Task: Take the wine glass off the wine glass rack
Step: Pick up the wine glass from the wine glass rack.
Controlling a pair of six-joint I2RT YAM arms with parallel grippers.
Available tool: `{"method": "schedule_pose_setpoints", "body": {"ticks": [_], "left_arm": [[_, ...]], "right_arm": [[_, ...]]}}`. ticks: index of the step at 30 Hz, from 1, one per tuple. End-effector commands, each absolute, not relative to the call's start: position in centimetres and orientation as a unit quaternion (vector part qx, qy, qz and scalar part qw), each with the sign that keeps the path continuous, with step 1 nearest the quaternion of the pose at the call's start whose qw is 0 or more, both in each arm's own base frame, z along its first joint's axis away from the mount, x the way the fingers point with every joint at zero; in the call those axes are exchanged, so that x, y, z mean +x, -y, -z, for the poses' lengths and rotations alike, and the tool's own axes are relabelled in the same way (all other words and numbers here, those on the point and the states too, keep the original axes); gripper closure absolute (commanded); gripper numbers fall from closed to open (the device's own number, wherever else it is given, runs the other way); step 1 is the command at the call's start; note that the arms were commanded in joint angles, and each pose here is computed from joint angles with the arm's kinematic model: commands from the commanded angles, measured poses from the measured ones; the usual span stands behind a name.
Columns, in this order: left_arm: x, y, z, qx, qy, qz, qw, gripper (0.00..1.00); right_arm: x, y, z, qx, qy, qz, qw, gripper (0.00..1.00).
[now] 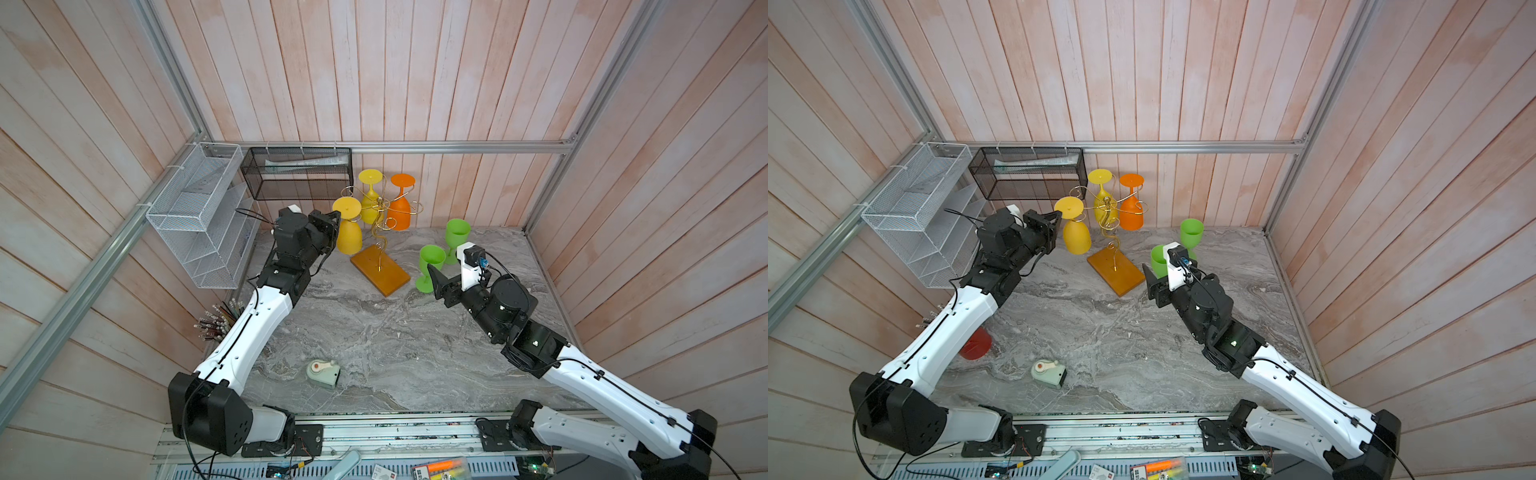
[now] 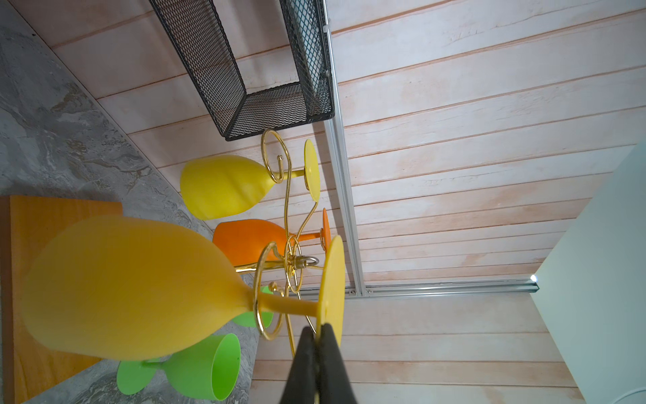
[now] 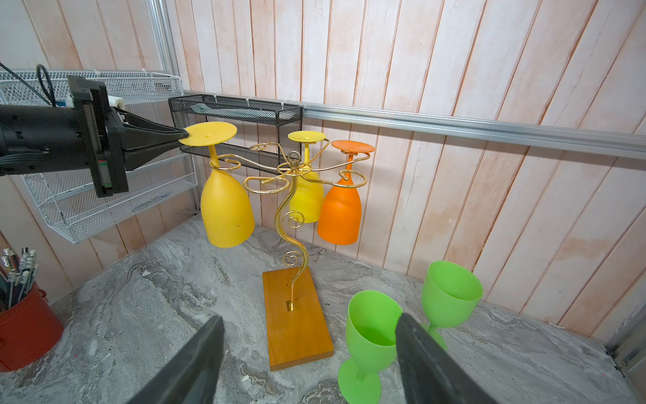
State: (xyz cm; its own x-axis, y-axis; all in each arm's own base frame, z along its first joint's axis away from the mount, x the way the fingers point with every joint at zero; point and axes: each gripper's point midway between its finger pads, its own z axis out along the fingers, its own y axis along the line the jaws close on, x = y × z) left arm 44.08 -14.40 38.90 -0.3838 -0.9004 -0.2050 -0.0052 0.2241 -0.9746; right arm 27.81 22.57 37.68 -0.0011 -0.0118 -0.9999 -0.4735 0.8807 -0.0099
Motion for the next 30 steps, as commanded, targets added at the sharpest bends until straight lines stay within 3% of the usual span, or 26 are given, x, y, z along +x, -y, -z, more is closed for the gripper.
{"method": "schedule_pose_setpoints", "body": {"ticks": [1, 15, 30], "left_arm": [[44.8, 14.1, -39.8, -0.337, -0.649, 0.516, 0.446, 1.0], [47.4, 15.5, -40.6, -0.316, -0.657, 0.523, 0.442, 1.0], [47.3, 17.8, -40.3, -0.284, -0.676, 0.542, 0.411, 1.0]], "right_arm": [[27.3, -22.5, -38.8, -0.174, -0.678, -0.181, 0.69, 0.24], [27.1, -21.9, -38.8, -0.17, -0.679, -0.175, 0.692, 0.24], [26.9, -21.7, -38.9, -0.167, -0.68, -0.178, 0.692, 0.24]]}}
